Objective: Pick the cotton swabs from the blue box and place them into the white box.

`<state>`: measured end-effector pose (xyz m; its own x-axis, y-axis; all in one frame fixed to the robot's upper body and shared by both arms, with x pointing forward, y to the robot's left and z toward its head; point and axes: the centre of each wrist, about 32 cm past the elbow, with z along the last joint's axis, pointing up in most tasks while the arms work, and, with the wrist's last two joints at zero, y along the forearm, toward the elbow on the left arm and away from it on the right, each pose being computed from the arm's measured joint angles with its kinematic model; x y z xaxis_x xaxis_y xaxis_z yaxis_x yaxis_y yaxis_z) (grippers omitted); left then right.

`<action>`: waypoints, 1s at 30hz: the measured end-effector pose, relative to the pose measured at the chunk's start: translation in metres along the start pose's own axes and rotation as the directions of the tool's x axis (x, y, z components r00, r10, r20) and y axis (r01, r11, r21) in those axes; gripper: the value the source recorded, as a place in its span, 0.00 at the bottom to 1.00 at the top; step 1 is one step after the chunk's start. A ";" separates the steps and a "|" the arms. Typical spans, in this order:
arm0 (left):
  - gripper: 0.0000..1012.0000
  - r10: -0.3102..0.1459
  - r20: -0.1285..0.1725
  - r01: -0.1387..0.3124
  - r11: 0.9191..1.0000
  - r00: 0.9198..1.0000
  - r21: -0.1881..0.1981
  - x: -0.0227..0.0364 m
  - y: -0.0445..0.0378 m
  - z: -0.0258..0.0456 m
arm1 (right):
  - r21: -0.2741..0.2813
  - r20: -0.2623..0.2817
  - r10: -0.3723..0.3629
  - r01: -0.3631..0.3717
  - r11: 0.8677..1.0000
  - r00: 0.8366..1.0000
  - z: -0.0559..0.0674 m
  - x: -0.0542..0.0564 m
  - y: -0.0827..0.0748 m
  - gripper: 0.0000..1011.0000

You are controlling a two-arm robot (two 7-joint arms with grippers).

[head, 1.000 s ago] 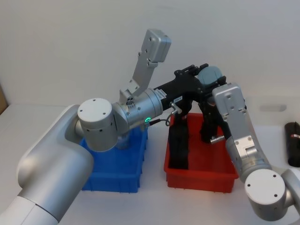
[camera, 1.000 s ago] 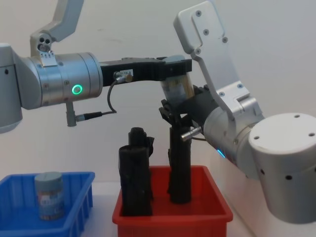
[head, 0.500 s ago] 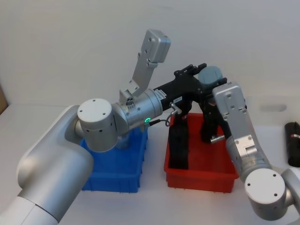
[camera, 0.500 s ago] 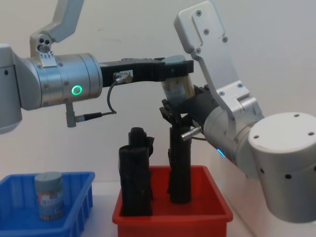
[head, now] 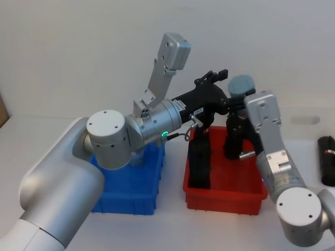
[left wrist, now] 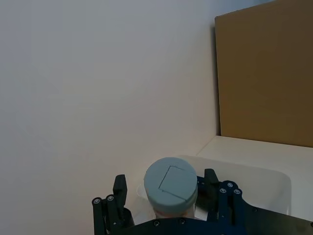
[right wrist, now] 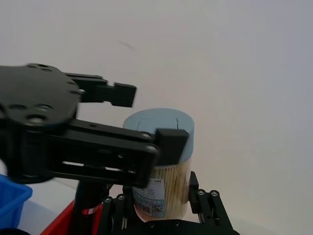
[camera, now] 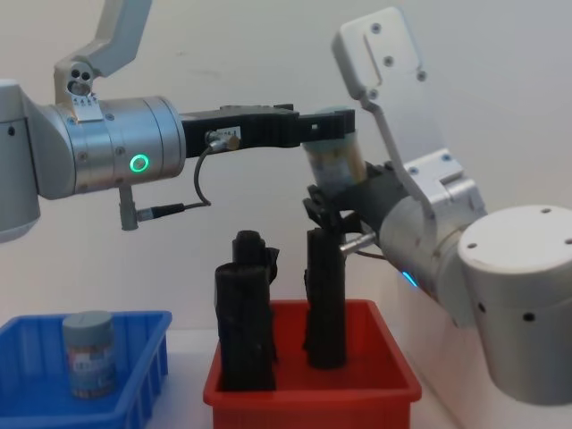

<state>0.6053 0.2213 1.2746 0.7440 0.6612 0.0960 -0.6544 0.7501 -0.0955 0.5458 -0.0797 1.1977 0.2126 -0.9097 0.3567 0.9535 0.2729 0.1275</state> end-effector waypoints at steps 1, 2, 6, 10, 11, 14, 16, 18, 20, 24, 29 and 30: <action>0.99 0.000 0.000 0.000 1.000 1.000 0.000 0.0000 0.0000 0.0000 | -0.005 -0.006 -0.005 0.005 1.000 1.000 0.000 0.000 0.000 0.62; 0.99 0.000 0.000 0.000 1.000 1.000 0.000 0.0000 0.0000 0.0000 | -0.018 -0.019 -0.019 0.018 1.000 1.000 -0.001 0.001 0.000 0.62; 0.99 0.000 0.000 0.000 1.000 1.000 0.000 0.0000 0.0000 0.0000 | -0.052 -0.050 -0.055 0.052 0.997 0.997 -0.004 0.004 -0.001 0.62; 0.99 0.000 0.000 0.000 1.000 1.000 0.000 0.0000 0.0000 0.0000 | -0.091 -0.085 -0.099 0.091 0.992 0.991 -0.008 0.008 -0.002 0.62; 0.99 0.000 0.000 0.000 1.000 1.000 0.000 0.0000 0.0000 0.0000 | -0.099 -0.093 -0.109 0.100 0.990 0.990 -0.008 0.008 -0.002 0.62; 0.99 0.000 0.000 0.000 1.000 1.000 0.000 0.0000 0.0000 0.0000 | -0.133 -0.122 -0.146 0.130 0.983 0.982 -0.011 0.012 -0.002 0.62; 0.99 0.000 0.000 0.000 1.000 1.000 0.000 0.0000 0.0000 0.0000 | -0.152 -0.139 -0.169 0.147 0.977 0.976 -0.012 0.013 -0.003 0.62; 0.99 0.000 0.000 0.000 1.000 1.000 0.000 0.0000 0.0000 0.0000 | -0.180 -0.162 -0.202 0.172 0.968 0.966 -0.015 0.017 -0.003 0.62; 0.99 0.000 0.000 0.000 1.000 1.000 0.000 0.0000 0.0000 0.0000 | -0.212 -0.187 -0.238 0.198 0.957 0.953 -0.017 0.020 -0.003 0.62; 0.99 0.000 0.000 0.000 1.000 1.000 0.000 0.0000 0.0000 0.0000 | -0.264 -0.222 -0.297 0.236 0.935 0.929 -0.021 0.027 -0.003 0.62; 0.99 0.000 0.000 0.000 1.000 1.000 0.000 0.0000 0.0000 0.0000 | -0.335 -0.265 -0.381 0.286 0.898 0.886 -0.025 0.040 -0.001 0.62; 0.99 0.000 0.000 0.000 1.000 1.000 0.000 0.0000 0.0000 0.0000 | -0.348 -0.273 -0.394 0.292 0.891 0.878 -0.025 0.042 -0.001 0.62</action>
<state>0.6053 0.2213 1.2747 0.7439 0.6613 0.0961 -0.6544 0.7501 -0.0956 0.5593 -0.1261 1.1890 -0.1306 -0.9914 0.0107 0.9859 -0.1310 -0.1039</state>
